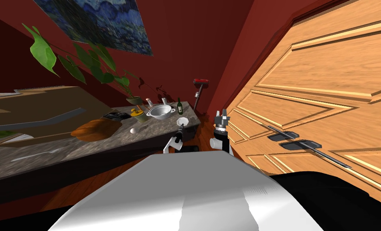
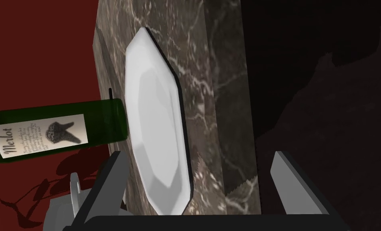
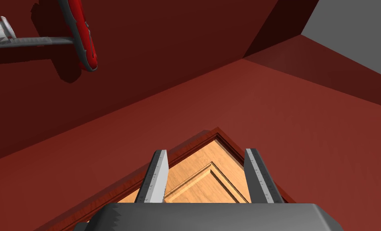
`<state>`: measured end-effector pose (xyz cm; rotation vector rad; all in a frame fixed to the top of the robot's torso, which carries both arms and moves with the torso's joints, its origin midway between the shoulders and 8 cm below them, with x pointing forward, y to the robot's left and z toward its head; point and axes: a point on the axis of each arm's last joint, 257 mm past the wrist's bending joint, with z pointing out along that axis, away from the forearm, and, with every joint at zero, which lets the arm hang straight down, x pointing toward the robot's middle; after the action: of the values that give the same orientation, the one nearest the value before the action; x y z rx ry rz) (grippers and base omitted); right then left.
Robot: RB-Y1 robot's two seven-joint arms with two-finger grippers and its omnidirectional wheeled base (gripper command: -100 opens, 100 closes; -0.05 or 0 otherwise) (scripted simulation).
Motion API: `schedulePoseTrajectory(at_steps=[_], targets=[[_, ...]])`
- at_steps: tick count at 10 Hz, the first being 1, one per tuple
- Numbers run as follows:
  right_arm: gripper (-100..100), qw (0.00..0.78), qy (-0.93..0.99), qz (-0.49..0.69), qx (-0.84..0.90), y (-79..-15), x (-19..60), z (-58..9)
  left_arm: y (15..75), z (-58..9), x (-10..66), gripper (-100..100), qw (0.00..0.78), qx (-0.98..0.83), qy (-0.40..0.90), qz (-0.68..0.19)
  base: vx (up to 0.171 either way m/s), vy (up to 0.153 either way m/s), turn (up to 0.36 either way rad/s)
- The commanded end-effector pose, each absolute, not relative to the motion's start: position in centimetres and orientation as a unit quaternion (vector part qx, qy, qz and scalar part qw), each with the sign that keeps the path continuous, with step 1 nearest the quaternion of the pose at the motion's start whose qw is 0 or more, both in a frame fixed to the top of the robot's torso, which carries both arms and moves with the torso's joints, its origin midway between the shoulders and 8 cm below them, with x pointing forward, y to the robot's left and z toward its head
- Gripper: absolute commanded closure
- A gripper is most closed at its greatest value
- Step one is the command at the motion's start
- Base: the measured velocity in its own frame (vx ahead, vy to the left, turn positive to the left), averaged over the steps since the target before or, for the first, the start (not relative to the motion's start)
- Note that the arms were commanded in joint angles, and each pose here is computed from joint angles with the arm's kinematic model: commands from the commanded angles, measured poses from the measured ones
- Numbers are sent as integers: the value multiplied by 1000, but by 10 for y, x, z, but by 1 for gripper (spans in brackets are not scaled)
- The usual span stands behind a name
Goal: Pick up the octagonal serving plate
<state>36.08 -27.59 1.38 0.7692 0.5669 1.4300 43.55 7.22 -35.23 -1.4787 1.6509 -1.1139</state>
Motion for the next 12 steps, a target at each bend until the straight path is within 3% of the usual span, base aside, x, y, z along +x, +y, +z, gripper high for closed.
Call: schedulePoseTrajectory(at_steps=[1, 12], targets=[[0, 652, 250, 630, 339, -276, 361, 14, 70, -351, 450, -100, 331, -557, 631, -427, -57, -5, 5], [0, 652, 250, 630, 339, -276, 361, 14, 99, -384, 513, -100, 337, -550, 651, -399, -48, -10, -11]])
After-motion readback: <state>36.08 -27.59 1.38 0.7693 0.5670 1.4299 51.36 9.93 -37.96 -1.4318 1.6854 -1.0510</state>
